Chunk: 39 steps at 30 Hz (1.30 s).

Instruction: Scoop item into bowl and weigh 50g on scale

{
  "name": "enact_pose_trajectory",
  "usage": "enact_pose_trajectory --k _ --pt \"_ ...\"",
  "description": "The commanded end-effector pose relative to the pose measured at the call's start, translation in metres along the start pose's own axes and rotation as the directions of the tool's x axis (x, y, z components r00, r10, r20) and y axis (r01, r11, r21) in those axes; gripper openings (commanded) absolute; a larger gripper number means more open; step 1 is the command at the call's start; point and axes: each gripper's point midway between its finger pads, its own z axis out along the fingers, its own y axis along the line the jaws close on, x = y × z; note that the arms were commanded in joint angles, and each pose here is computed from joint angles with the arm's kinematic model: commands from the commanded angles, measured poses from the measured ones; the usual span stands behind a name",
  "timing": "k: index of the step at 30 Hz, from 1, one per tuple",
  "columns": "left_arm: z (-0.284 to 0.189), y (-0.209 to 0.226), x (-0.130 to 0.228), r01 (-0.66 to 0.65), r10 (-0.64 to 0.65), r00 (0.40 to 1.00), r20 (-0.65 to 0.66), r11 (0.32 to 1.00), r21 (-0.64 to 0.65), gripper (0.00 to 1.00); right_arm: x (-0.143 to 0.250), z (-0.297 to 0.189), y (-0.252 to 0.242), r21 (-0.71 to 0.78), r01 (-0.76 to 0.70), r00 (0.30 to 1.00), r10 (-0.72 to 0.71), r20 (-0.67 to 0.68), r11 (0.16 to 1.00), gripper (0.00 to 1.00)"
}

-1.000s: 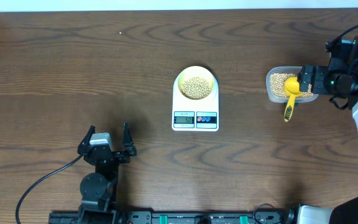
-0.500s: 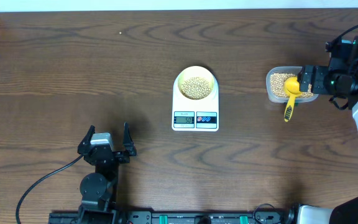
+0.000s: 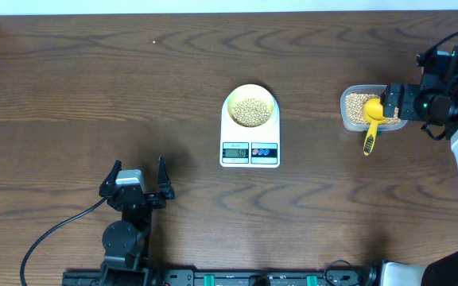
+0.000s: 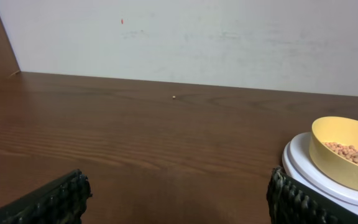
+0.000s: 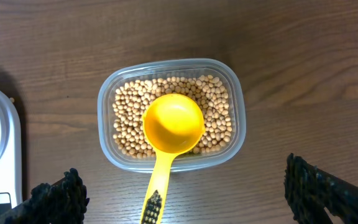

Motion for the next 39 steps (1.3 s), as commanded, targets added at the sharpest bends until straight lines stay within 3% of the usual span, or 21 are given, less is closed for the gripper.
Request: enact_pose_trajectory --k 1,19,29,39 --pt "0.0 0.004 0.016 -0.026 0.025 0.998 -0.053 0.999 -0.02 0.93 -0.007 -0.007 0.0 0.006 0.016 1.0 -0.016 0.023 1.0 0.99" --pt "0.0 0.004 0.016 -0.026 0.025 0.998 -0.053 0.999 -0.02 0.93 -0.008 -0.005 0.0 0.006 0.018 0.999 -0.019 0.033 1.0 0.99" --pt "0.0 0.004 0.016 -0.026 0.025 0.998 -0.053 0.999 -0.02 0.93 -0.042 -0.002 0.032 -0.008 0.123 0.939 -0.113 0.323 0.992 0.99" --pt "0.0 0.004 0.016 -0.026 0.025 0.998 -0.053 0.999 -0.02 0.93 0.007 0.002 0.043 -0.02 0.13 0.863 -0.103 0.495 0.991 0.99"
